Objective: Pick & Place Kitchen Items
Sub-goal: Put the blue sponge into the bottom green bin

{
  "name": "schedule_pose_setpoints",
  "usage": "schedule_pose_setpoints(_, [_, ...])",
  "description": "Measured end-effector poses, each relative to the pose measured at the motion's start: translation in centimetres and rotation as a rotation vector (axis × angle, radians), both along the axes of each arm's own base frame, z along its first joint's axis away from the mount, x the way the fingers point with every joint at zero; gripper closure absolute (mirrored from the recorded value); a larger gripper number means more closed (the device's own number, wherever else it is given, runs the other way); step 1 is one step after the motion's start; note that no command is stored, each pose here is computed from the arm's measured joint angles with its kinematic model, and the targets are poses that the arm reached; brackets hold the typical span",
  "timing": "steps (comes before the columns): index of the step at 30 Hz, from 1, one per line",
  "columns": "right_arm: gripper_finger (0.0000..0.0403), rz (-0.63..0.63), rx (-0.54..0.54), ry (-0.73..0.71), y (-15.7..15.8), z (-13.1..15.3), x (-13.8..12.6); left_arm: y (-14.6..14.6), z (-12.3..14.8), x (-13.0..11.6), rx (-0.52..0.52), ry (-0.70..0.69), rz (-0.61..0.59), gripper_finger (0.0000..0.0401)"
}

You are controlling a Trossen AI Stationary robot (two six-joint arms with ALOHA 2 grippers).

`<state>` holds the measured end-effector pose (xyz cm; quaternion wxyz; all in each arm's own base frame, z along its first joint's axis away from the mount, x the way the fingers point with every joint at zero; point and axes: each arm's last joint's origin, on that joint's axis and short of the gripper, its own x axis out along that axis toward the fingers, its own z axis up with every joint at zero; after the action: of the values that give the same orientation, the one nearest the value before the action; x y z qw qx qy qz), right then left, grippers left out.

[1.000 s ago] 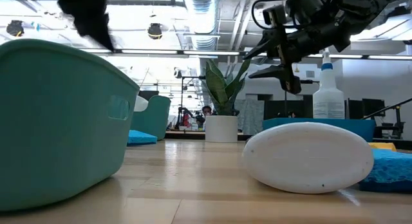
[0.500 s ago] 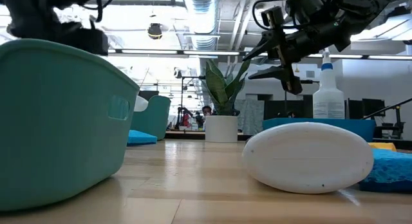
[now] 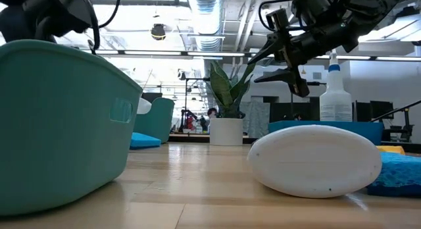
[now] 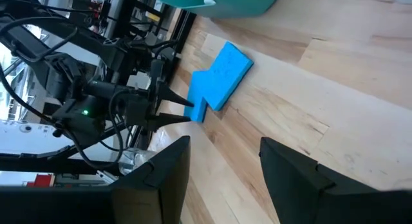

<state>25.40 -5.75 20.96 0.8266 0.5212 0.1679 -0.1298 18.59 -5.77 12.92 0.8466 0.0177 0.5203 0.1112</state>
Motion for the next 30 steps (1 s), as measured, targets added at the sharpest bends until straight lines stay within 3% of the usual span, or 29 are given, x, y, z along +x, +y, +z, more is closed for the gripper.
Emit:
schedule_pose_setpoints(11, [0.0223, -0.002, 0.007, 0.002, 0.0, 0.0, 0.0, -0.4, -1.9, 1.2, 0.007, 0.007, 0.067, 0.0284])
schedule_pose_setpoints(18, [0.0223, -0.002, 0.008, 0.002, 0.0, 0.0, 0.0, -0.3, -1.8, 1.0, -0.026, -0.013, 0.131, 0.0372])
schedule_pose_setpoints(25, [0.0223, -0.002, 0.008, 0.002, 0.0, 0.0, 0.0, -0.3, -0.3, 0.8, -0.197, -0.13, 0.311, 0.0396])
schedule_pose_setpoints(30, [0.0223, 0.007, 0.0, -0.025, 0.2, 0.2, 0.1, -0.6, 3.0, 1.2, -0.397, -0.35, 0.33, 0.0398])
